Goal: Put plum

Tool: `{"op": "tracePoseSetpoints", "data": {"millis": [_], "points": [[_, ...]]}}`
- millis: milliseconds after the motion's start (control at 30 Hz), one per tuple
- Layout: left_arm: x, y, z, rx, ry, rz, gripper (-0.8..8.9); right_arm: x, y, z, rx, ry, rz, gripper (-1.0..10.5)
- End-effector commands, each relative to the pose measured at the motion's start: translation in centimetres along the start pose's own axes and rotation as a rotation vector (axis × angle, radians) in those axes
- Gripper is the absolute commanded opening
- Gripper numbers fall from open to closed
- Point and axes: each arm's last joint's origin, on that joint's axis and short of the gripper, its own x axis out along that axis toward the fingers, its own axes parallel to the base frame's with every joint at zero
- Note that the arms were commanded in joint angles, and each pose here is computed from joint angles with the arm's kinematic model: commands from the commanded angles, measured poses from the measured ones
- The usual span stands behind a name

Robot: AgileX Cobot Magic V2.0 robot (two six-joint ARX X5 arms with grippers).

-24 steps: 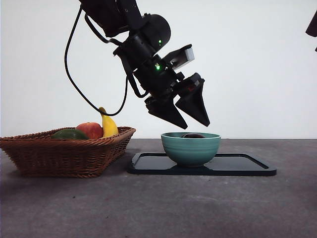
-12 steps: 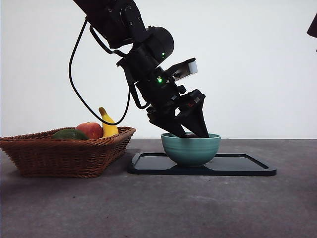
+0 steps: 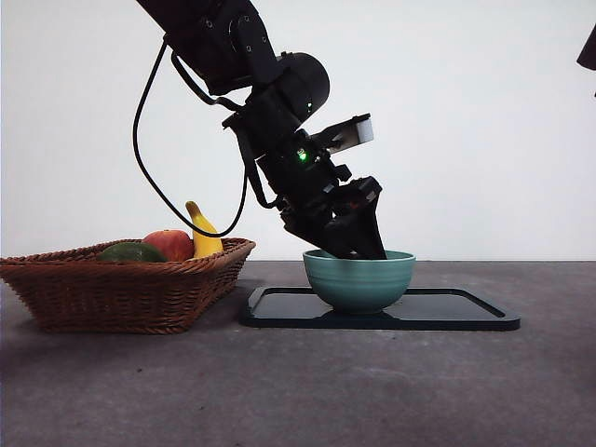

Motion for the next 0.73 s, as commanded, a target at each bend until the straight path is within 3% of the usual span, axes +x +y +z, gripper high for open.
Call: {"op": "tracePoseSetpoints", "data": {"millis": [33,300,400,733], "points": [[0.95,-0.16,0.22,0.018,-0.002,-0.004,2.14,0.05,0.07,0.13,-0.011,-0.002,0.007,1.6],[0.94,-0.22,0.07,0.012,0.014,-0.011,2.28,0.05,0.07,0.13,-0.011,-0.003,0.007,1.6],[0.94,-0.34,-0.23,0.002,0.043,-0.022,3.53,0.05,0.07,0.13,-0.011,-0.003,0.007,1.6],[1.08,-0.35,-0.37,0.000,0.051,-0.026,3.53,0.05,0.07,0.28,-0.019,-0.017,0.006,1.6]]}}
